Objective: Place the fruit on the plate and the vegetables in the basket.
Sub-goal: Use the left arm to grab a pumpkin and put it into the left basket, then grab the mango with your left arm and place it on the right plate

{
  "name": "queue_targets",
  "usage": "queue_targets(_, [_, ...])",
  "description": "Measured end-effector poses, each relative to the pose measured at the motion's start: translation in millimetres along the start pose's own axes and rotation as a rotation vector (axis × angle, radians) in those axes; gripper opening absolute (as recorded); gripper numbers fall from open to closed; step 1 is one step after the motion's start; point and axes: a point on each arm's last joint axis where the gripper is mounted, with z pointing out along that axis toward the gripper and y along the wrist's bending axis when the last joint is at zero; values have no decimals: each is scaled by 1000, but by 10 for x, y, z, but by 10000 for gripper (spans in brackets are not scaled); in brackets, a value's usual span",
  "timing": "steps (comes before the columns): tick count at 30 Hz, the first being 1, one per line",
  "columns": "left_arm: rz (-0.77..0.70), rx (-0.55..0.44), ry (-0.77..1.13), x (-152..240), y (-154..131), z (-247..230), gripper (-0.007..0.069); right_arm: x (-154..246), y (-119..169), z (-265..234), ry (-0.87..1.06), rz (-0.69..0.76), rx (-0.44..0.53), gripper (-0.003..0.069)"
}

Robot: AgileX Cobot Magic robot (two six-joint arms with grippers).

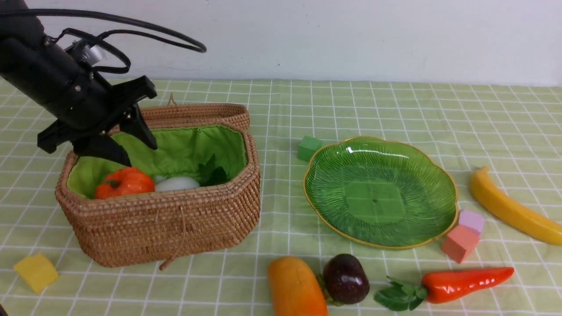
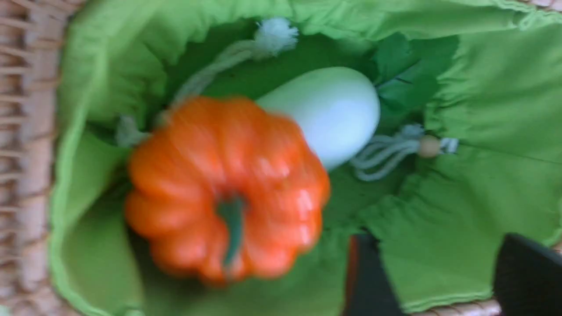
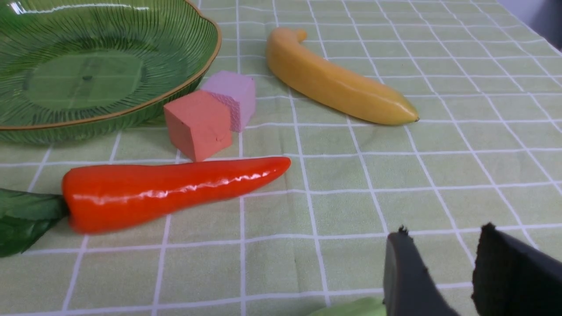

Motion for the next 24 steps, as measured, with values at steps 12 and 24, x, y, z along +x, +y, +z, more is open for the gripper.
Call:
queue_targets(12, [326,32,284,840,-799,275,580,0,0,0,0,0,0,242])
queue_targets(24, [396,-97,250,1771,-1428,541,582,0,0,0,0,0,0,242])
